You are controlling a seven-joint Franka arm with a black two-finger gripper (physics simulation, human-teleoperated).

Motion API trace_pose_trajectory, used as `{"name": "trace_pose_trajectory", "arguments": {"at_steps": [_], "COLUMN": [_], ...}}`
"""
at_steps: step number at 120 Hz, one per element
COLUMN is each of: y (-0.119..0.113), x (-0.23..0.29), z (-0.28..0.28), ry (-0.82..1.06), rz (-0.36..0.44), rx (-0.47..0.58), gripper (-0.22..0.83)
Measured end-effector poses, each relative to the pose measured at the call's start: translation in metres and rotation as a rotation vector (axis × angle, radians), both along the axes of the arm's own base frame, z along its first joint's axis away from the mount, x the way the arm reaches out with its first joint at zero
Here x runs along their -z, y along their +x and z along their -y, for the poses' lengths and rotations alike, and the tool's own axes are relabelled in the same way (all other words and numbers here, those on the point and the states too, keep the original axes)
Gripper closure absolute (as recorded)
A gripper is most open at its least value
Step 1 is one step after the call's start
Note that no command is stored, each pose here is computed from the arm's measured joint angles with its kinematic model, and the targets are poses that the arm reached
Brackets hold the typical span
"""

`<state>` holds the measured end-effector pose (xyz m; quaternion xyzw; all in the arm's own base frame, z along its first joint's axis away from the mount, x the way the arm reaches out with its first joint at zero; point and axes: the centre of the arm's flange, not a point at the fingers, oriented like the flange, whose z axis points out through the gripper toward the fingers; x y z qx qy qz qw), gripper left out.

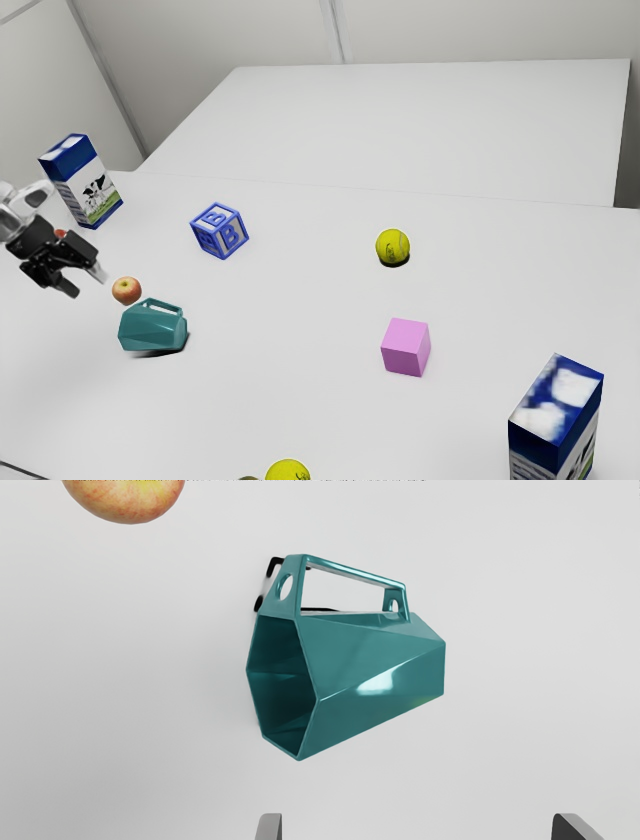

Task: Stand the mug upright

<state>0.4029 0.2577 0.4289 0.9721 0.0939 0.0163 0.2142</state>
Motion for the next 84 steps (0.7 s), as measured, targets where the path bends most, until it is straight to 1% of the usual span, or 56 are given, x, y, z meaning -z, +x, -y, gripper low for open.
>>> {"name": "trace_pose_trajectory", "arguments": {"at_steps": [34, 84], "y": [0.005, 0.01], "x": [0.033, 0.085], "z": [-0.008, -0.005], "ry": [-0.051, -0.137], "rz": [0.055, 0.107], "rx": [0.021, 0.05], "gripper": [0.02, 0.02]}}
